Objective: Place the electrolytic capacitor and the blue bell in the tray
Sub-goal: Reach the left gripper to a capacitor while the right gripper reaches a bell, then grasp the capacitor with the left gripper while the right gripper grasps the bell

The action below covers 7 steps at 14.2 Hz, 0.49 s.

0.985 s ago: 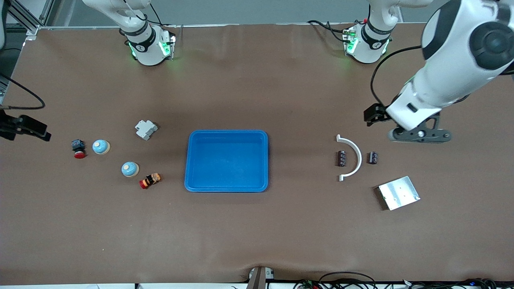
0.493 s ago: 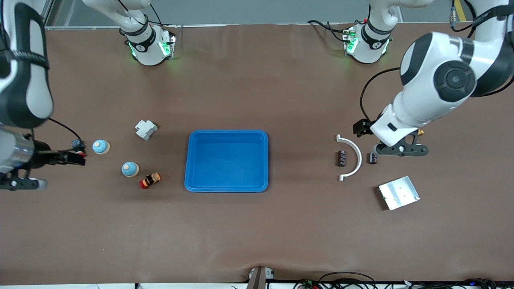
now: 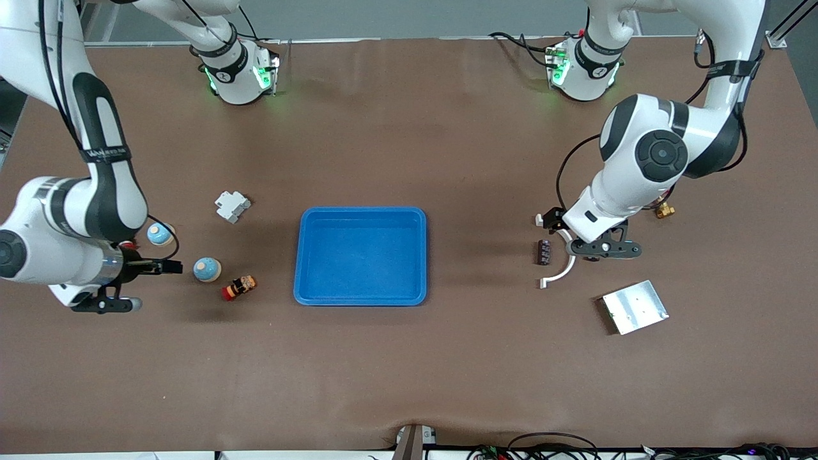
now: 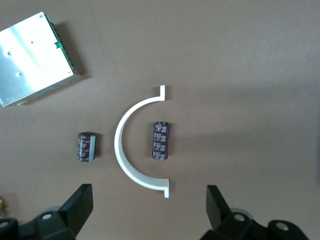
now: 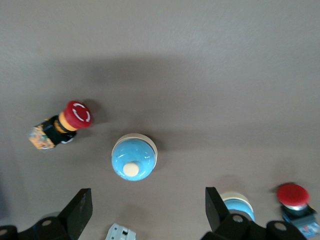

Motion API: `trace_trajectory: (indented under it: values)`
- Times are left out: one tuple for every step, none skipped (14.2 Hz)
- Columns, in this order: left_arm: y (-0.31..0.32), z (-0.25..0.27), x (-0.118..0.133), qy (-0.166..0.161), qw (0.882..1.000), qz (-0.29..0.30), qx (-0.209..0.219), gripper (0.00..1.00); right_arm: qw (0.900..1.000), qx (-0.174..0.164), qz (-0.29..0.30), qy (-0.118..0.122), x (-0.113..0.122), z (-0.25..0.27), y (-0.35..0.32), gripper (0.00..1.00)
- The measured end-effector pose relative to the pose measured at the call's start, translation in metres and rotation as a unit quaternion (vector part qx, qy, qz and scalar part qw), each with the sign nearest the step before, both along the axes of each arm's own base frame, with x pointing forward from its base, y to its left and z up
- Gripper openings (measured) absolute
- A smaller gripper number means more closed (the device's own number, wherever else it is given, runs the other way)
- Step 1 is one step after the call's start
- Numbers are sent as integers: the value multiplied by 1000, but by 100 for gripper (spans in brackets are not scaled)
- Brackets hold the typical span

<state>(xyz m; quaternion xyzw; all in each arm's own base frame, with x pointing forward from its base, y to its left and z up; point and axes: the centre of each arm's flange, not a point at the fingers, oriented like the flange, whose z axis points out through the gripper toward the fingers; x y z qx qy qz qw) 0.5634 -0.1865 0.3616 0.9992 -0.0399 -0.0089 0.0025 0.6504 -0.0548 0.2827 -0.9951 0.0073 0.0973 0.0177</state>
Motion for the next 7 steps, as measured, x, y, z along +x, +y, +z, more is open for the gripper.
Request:
trace_trajectory:
  values:
    - [0,-11,-3,-3,1000,-2,0,100,1000,1,0,6,-2,-12,0,100]
    - [-1,-24,-6,-9,1000,-7,2,100,1000,4,-3,8,-3,-26,1,100]
    - [-2,-38,-9,-16,1000,-10,3,100,1000,12,-9,8,-3,-42,2,100]
    - [-4,-53,-12,-21,1000,-12,3,100,999,25,-19,6,-4,-57,4,100]
    - [-5,-67,-15,-24,1000,-13,3,100,999,36,-28,5,-6,-70,6,100]
    - [-6,-79,-17,-25,1000,-14,1,100,999,43,-31,5,-7,-79,8,100]
    - [-7,-89,-18,-26,1000,-15,-1,100,998,45,-30,5,-7,-83,12,100]
